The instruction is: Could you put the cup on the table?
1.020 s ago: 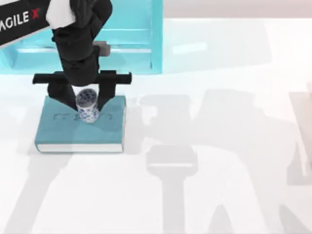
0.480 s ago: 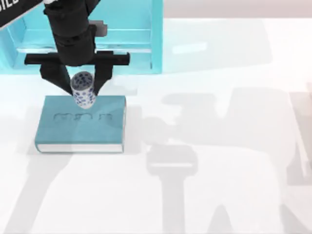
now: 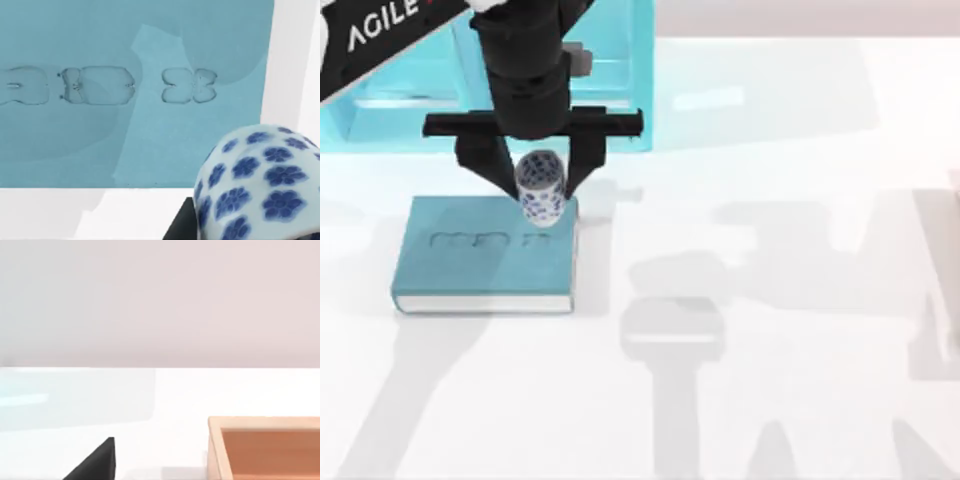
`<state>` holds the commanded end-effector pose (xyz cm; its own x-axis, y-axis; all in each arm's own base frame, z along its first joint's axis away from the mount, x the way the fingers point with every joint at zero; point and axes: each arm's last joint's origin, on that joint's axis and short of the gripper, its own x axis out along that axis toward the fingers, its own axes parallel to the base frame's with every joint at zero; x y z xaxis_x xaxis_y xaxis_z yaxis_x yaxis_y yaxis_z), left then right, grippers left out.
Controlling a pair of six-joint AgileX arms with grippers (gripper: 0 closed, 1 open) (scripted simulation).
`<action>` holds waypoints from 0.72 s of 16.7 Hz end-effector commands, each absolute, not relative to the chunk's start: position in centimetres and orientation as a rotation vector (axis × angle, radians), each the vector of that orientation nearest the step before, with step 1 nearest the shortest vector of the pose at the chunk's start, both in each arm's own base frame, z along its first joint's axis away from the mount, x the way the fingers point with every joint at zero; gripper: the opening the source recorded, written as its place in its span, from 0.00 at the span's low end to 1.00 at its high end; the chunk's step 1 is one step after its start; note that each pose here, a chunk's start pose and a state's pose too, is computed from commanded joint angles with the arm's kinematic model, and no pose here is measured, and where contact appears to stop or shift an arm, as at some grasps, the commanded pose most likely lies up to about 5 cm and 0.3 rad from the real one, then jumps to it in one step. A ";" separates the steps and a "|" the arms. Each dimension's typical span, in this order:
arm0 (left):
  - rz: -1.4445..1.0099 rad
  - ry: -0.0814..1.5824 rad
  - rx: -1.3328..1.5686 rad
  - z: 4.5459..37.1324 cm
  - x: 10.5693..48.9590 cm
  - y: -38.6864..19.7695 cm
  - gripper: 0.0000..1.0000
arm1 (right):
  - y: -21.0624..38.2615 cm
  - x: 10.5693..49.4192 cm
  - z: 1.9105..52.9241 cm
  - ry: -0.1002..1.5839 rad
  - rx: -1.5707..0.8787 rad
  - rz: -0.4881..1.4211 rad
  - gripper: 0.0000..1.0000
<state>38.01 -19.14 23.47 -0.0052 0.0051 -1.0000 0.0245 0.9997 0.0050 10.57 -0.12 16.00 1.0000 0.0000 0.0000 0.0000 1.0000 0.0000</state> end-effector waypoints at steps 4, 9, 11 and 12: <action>-0.021 1.572 0.014 24.4 35.7 -24.2 0.00 | -0.1 10.6 16.0 0.000 0.000 0.000 1.00; -0.021 1.574 0.010 24.7 34.5 -26.1 0.00 | -0.1 10.6 16.0 0.000 0.000 0.000 1.00; -0.021 1.572 0.008 24.8 34.6 -25.9 0.00 | -0.1 10.6 16.0 0.000 0.000 0.000 1.00; -0.020 1.573 0.007 24.7 34.6 -25.9 0.00 | -0.1 10.6 16.0 0.000 0.000 0.000 1.00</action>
<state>34.60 -25.91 24.68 -0.0019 -0.0081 -1.0000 0.0171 0.9998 -0.0082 10.57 -0.12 16.00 1.0000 0.0000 0.0000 0.0000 1.0000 0.0000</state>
